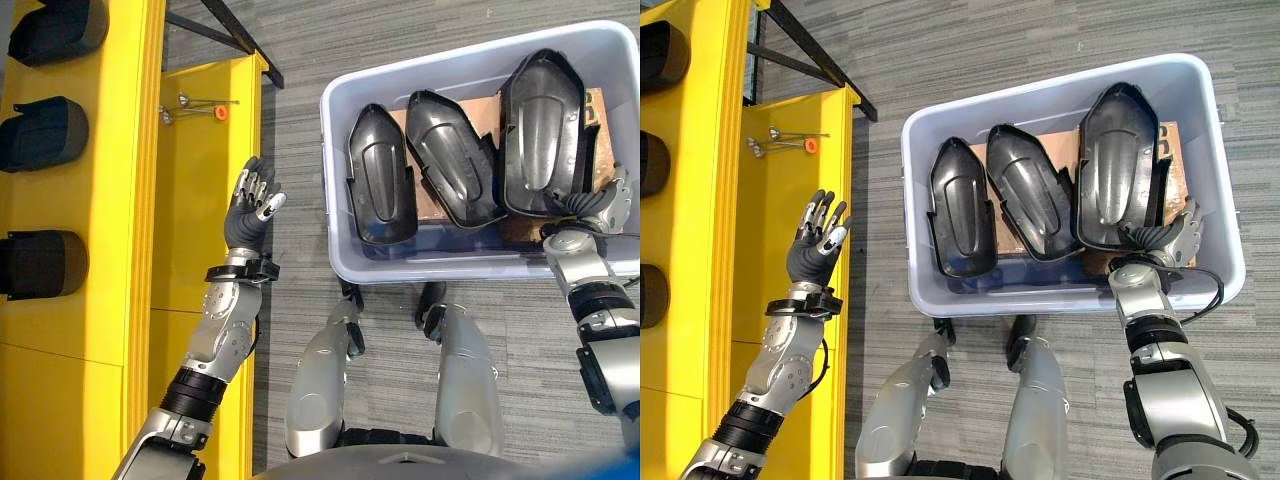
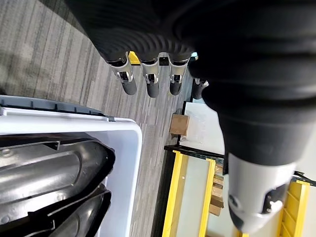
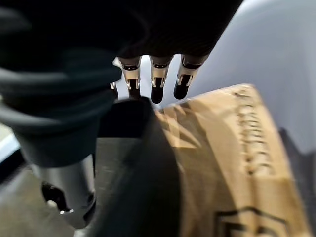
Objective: Move parts from the plastic box to the shelf.
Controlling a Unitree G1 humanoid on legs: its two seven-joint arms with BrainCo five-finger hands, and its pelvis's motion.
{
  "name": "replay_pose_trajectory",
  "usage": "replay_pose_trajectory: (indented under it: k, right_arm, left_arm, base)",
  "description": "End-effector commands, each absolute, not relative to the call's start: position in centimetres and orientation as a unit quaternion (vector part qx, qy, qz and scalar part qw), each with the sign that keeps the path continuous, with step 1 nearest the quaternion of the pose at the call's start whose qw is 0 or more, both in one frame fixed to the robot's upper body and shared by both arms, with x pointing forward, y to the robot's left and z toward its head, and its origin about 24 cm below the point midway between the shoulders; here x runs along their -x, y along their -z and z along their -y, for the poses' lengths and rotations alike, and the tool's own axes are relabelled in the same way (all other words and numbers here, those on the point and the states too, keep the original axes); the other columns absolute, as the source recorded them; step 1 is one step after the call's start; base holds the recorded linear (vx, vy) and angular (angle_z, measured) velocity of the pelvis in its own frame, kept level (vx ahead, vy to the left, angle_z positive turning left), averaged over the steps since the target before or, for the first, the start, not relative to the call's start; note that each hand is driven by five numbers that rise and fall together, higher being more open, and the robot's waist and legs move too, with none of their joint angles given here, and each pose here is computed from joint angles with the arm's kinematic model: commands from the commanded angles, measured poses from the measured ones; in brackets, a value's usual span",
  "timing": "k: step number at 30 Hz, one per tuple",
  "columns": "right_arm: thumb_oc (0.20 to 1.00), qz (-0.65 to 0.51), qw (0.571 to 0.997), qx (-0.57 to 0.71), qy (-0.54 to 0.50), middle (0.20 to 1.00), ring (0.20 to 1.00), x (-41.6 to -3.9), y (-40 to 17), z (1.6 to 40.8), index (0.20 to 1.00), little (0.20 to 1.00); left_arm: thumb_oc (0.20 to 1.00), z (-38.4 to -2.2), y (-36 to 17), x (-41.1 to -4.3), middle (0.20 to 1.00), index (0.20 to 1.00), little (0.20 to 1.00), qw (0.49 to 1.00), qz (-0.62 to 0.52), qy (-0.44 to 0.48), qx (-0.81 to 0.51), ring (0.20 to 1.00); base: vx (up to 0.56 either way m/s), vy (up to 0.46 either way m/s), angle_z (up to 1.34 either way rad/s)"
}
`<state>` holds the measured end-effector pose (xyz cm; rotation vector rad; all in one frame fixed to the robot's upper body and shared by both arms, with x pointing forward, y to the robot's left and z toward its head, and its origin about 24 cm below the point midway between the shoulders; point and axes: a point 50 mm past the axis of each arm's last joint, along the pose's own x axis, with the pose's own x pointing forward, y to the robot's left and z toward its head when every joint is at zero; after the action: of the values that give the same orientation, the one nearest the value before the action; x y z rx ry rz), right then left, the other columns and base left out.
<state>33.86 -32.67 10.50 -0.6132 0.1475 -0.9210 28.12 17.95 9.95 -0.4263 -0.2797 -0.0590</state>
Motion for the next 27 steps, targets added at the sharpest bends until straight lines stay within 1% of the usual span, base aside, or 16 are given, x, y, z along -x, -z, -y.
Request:
replay_pose_trajectory:
  k: [1,10,16,21,22,23,24,26,27]
  right_arm:
    - [1.000,-0.029,0.839,0.322,0.438,1.000,1.000,-34.9,-13.5,33.1,1.000,1.000]
    - [1.000,-0.016,0.839,0.311,0.446,1.000,1.000,-35.6,-15.4,33.3,1.000,1.000]
    - [1.000,-0.023,0.817,0.367,0.444,1.000,1.000,-35.9,-16.7,33.7,1.000,1.000]
    - [1.000,-0.040,0.816,0.375,0.438,1.000,1.000,-36.0,-17.0,34.0,1.000,1.000]
    - [0.840,-0.052,0.821,0.376,0.426,0.840,0.840,-36.2,-16.8,33.9,0.840,0.840]
    - [0.589,-0.056,0.823,0.376,0.423,0.589,0.589,-36.2,-16.8,33.9,0.589,0.589]
    - [0.200,-0.076,0.823,0.386,0.410,0.200,0.200,-36.2,-16.3,34.0,0.200,0.200]
    - [0.200,-0.090,0.813,0.410,0.403,0.200,0.200,-36.1,-16.0,34.2,0.200,0.200]
    - [0.200,-0.102,0.799,0.438,0.400,0.200,0.200,-36.0,-15.6,34.3,0.200,0.200]
  left_arm:
    - [1.000,-18.3,-11.8,-28.4,1.000,1.000,1.000,0.962,0.189,0.039,0.192,1.000]
    - [1.000,-18.0,-11.7,-28.8,1.000,1.000,1.000,0.965,0.186,0.044,0.182,1.000]
    - [1.000,-17.9,-11.7,-28.9,1.000,1.000,1.000,0.966,0.183,0.050,0.175,1.000]
    - [1.000,-18.0,-11.7,-28.9,1.000,1.000,1.000,0.967,0.181,0.055,0.173,1.000]
    - [1.000,-18.0,-11.6,-29.0,1.000,1.000,1.000,0.967,0.181,0.056,0.173,1.000]
    - [1.000,-18.0,-11.6,-29.0,1.000,1.000,1.000,0.967,0.181,0.056,0.172,1.000]
    - [1.000,-18.2,-11.6,-29.1,1.000,1.000,1.000,0.967,0.179,0.057,0.171,1.000]
    - [1.000,-18.3,-11.5,-29.1,1.000,1.000,1.000,0.967,0.178,0.059,0.170,1.000]
    - [1.000,-18.2,-11.4,-29.1,1.000,1.000,1.000,0.967,0.178,0.061,0.169,1.000]
  base:
    - [-0.01,-0.038,0.00]
    - [0.00,-0.036,0.01]
    - [0.00,-0.040,0.01]
    - [0.00,-0.033,0.01]
    - [0.00,0.000,0.00]
    - [-0.01,-0.041,-0.02]
    - [0.00,-0.030,-0.04]
    - [0.00,-0.034,0.02]
    - [0.00,-0.032,0.04]
